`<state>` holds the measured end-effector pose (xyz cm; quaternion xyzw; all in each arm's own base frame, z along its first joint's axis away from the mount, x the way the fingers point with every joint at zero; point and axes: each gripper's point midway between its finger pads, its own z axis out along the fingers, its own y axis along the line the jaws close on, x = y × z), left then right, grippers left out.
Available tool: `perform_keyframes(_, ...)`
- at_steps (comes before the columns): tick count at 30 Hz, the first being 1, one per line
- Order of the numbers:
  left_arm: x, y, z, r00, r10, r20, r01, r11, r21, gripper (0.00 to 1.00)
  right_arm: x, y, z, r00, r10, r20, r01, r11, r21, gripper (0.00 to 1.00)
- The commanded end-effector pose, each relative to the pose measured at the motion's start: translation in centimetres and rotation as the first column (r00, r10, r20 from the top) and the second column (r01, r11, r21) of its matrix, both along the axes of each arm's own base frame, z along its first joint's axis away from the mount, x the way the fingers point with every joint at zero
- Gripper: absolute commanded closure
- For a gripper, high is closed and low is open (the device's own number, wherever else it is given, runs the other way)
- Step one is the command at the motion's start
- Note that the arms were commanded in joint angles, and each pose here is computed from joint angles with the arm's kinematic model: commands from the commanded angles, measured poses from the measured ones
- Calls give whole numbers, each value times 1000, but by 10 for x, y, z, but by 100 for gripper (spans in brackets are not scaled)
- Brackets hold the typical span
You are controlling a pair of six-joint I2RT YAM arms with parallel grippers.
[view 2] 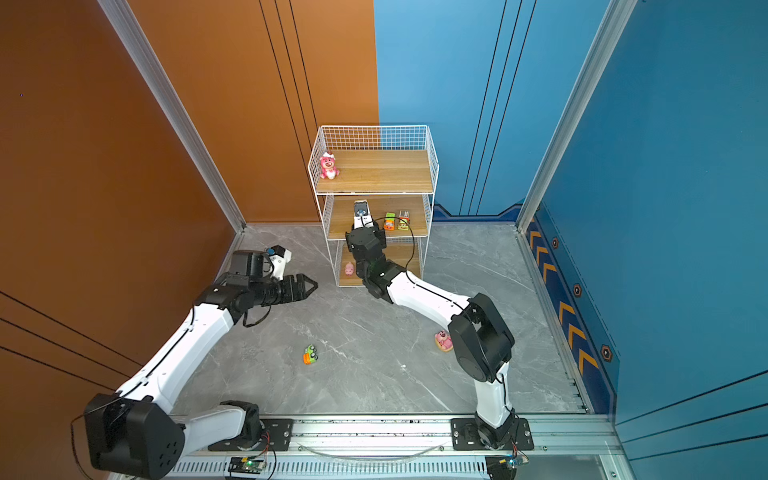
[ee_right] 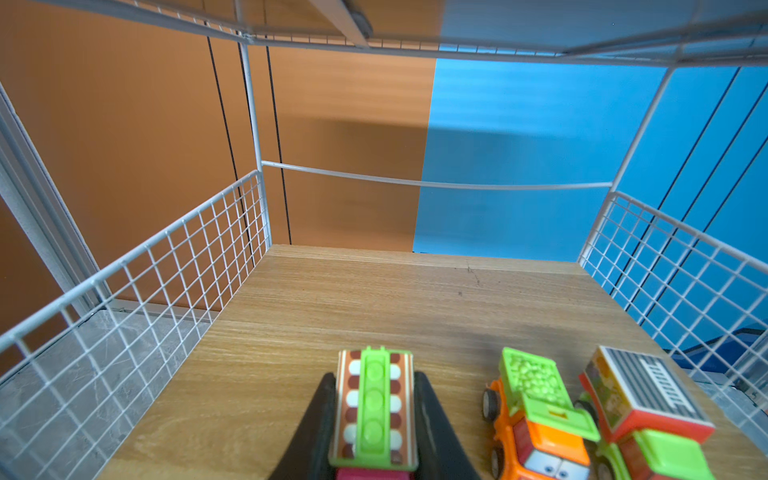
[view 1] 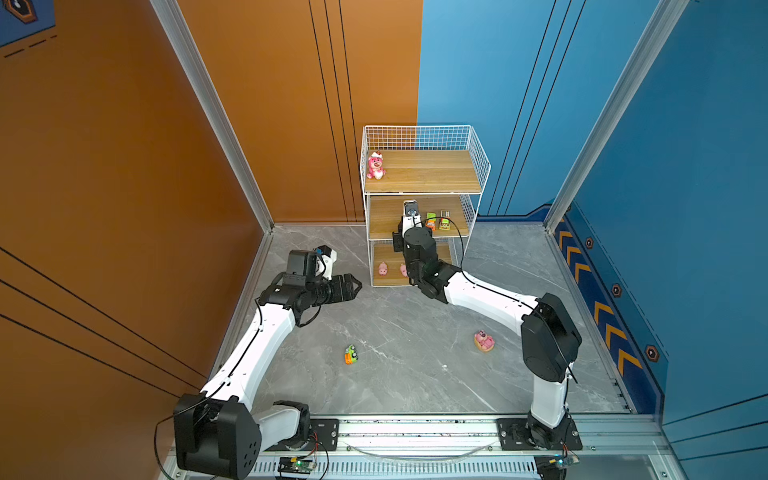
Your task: Place and organize the plastic toys onto the shelf
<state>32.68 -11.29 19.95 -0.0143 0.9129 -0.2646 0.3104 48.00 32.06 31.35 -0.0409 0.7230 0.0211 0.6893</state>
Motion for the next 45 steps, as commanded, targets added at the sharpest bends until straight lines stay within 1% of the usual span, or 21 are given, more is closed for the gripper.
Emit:
perform_keyframes(1, -2, -3, -2, 1000, -14, 1, 14, 1000, -11, 17, 10, -4, 3, 999, -29, 14, 29, 1000, 8, 78)
perform_keyframes(14, -2, -2, -3, 1000, -13, -1, 13, 1000, -10, 17, 26, -8, -12, 999, -40, -33, 41, 999, 21, 78)
perform_keyframes(32, -2, -2, -2, 1000, -13, 2, 13, 1000, -11, 17, 39, -4, -23, 997, -59, -52, 60, 998, 19, 76)
perform_keyframes(37, -2, -1, -2, 1000, -12, 3, 13, 1000, -10, 17, 40, -6, -25, 996, -67, -57, 68, 998, 11, 72)
perform_keyframes(45, -2, -1, -3, 1000, -11, 1, 11, 1000, -9, 17, 37, -5, -14, 998, -58, -39, 58, 998, 13, 59)
